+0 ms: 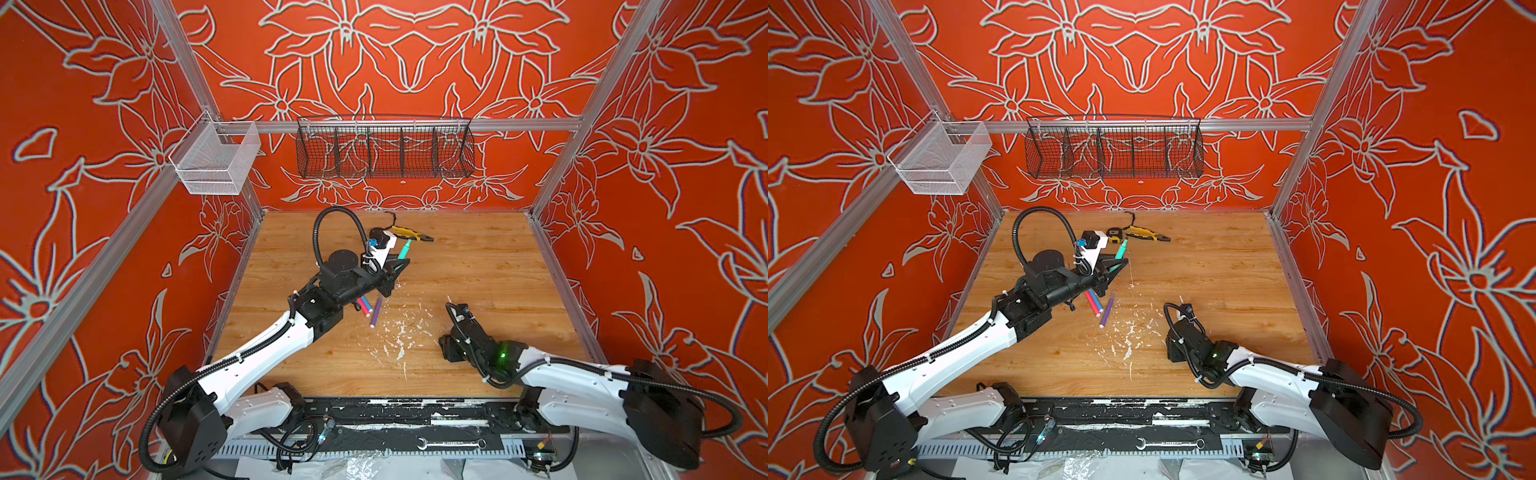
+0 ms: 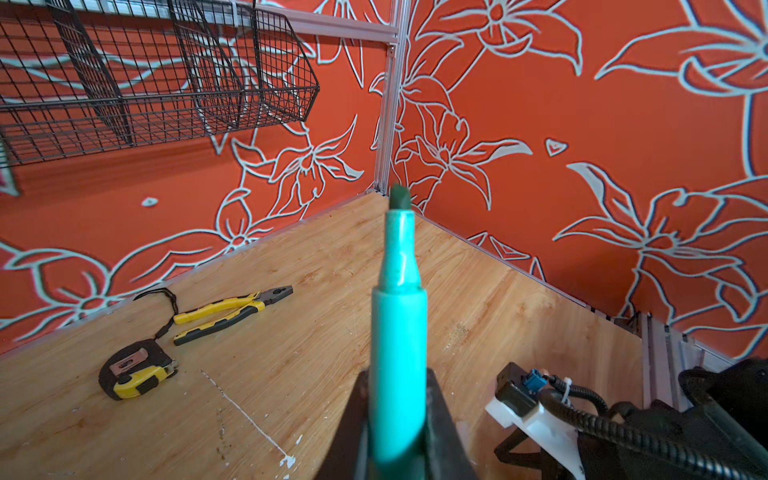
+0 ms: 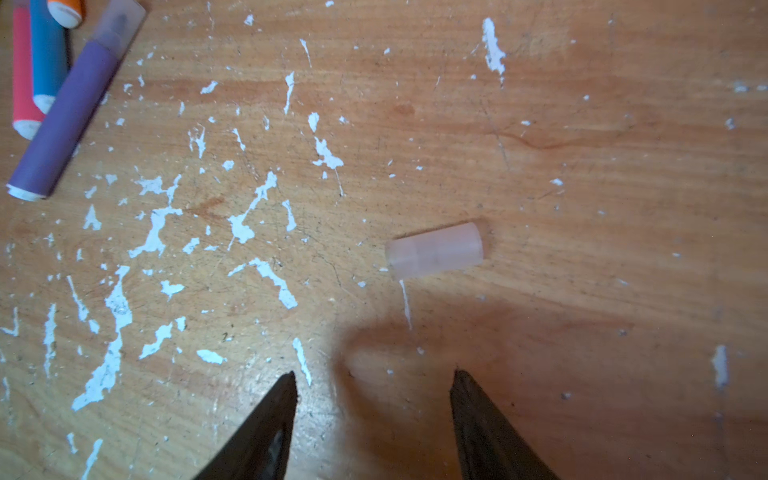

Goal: Insert the pens into the pen caps
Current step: 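Move the right gripper down to a translucent cap on the table, then close the right gripper on the translucent cap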

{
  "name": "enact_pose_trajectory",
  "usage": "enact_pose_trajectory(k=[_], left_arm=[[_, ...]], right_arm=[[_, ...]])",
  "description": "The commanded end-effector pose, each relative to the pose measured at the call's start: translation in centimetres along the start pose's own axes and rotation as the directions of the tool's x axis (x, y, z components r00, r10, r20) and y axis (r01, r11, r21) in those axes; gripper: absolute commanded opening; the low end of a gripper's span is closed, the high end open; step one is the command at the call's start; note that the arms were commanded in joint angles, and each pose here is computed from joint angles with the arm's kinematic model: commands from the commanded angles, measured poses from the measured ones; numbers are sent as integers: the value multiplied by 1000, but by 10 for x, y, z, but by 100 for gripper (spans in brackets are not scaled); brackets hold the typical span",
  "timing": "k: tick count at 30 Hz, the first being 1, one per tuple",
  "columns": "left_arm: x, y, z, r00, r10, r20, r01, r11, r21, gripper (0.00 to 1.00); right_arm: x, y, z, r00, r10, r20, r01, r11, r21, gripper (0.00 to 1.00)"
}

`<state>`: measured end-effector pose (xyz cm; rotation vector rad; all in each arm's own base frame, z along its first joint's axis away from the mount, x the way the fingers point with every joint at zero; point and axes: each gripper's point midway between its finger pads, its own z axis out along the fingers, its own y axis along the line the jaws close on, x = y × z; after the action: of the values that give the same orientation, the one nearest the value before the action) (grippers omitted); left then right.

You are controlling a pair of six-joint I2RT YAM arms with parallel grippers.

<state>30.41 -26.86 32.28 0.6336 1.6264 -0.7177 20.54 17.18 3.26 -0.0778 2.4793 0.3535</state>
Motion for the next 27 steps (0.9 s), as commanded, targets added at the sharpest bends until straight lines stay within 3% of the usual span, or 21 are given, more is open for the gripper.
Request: enact_pose_trajectory(k=[1,20,27], left_arm=[[-11,-3,-7,999,8,36,-8,1000,0,0],[-12,-4,-9,999,7,40,-7,1000,7,0],[-12,-4,-9,999,8,40,-9,1000,5,0]], right_arm=[[-12,4,0,998,53,37,-53,999,-13,63],[-9,-20,39,995,100,-25,-97,989,108,63],[-4,-18,57,992,92,-85,-80,988,135,55]])
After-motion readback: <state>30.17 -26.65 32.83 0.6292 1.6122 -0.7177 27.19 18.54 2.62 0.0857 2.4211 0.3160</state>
